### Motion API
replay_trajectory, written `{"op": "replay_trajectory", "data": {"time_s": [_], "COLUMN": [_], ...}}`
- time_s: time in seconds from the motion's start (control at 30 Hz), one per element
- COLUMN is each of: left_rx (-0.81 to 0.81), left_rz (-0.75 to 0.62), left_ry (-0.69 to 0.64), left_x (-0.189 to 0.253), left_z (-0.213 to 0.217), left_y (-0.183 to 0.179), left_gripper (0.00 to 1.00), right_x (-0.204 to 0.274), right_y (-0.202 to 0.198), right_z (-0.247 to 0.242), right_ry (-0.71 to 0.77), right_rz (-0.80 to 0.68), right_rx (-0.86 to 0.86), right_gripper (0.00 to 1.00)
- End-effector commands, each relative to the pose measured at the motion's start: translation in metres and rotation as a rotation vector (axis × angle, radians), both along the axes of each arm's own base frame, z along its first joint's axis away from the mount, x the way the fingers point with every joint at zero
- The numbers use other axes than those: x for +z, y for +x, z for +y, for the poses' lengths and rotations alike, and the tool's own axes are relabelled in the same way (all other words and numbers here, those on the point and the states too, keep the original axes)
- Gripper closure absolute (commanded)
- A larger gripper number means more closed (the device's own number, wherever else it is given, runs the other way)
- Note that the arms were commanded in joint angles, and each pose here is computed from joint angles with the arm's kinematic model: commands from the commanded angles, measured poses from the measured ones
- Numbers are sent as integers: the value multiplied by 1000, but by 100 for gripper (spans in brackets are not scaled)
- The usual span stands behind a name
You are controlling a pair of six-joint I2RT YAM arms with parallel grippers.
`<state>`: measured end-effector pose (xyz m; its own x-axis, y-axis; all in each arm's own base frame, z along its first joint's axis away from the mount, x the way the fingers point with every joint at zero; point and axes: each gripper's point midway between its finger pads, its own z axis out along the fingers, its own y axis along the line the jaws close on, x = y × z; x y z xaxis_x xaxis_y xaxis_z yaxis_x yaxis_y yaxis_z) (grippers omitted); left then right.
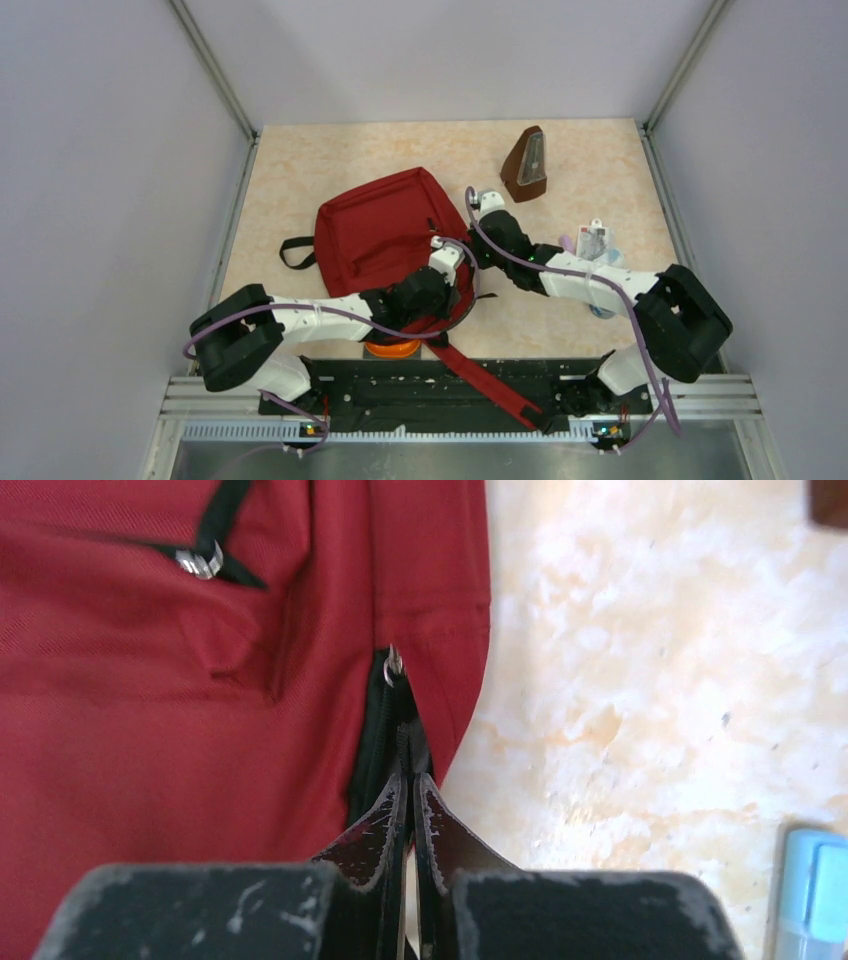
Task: Pack the student bag
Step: Zip the student bag at the center of the board.
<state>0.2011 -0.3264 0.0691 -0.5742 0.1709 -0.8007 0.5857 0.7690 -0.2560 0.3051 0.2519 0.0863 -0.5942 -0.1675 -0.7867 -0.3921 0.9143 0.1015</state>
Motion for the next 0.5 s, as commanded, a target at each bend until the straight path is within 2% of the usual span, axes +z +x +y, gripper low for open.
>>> {"op": "replay_trajectory", "data": {"time_s": [0.0, 0.47], "left_rx": [-73, -171], "left_rz": [51, 44], "left_ry": [-18, -47], "left_x": [-10, -6], "left_z": [-8, -14], "left_y": [-20, -35], "left_gripper": [100, 100], "right_x": [58, 65], "right_y": [36, 89], "right_z": [0, 11], "right_ry": [90, 36], "right_rz": [-220, -321], "right_rx": [-116, -138], "right_gripper": [100, 100]}}
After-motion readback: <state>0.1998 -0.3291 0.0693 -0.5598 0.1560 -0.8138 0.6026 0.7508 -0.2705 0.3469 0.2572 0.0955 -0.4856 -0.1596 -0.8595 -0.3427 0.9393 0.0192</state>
